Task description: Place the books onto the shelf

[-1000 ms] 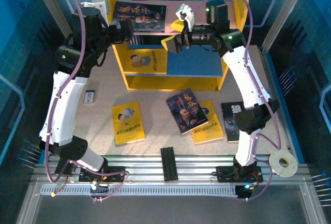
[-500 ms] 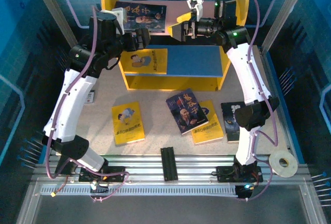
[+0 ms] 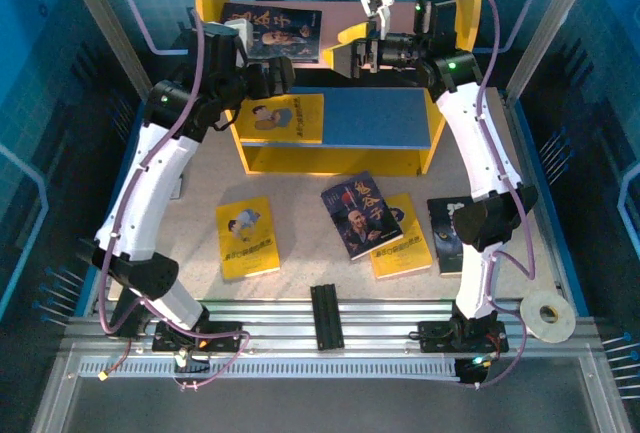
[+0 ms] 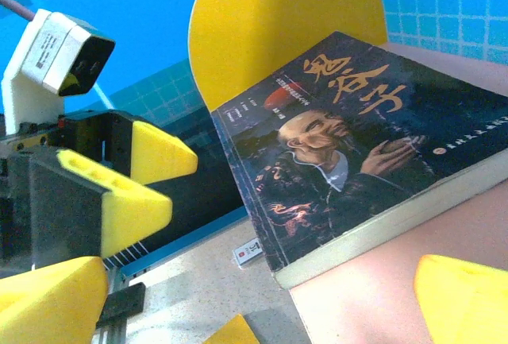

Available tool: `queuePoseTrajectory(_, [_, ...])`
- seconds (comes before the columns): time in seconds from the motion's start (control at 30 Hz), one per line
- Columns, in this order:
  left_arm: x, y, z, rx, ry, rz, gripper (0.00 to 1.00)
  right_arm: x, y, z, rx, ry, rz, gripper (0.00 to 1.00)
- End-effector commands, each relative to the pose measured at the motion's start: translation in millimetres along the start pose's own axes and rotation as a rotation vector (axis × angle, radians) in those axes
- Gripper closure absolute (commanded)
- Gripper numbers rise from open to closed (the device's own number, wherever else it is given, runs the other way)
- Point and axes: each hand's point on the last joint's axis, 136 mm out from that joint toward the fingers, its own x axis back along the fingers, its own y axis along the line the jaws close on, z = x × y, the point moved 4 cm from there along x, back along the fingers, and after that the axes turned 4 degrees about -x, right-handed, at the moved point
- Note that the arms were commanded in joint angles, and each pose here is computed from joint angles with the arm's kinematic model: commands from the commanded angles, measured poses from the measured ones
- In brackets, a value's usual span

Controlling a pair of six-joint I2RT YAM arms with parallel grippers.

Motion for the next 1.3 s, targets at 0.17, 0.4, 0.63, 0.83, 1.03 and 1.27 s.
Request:
queuePoseTrajectory(0.17, [69,68,-5,0.073,-0.112,-0.187,0.01,-22,4,33,-0.113,0.113,-0.084,0.00])
queuePoseTrajectory(0.4, [89,96,6,0.074,-0.097,-0.281,0.01,-26,21,40,-0.080,0.144,-0.084,0.00])
queuePoseTrajectory(0.63, [85,97,14,0.070,-0.070,-0.275,0.01,-34,25,52,0.009,0.195,0.066,0.00])
queuePoseTrajectory(0.83, [85,96,15,0.065,-0.067,-0.267,0.01,-40,26,59,0.041,0.224,0.106,0.00])
queuePoseTrajectory(1.03, [86,96,15,0.062,-0.067,-0.263,0.01,-45,27,60,0.041,0.229,0.099,0.00])
queuePoseTrajectory(1.27, [92,93,15,0.059,-0.076,-0.244,0.01,-24,35,34,0.063,0.149,0.124,0.00])
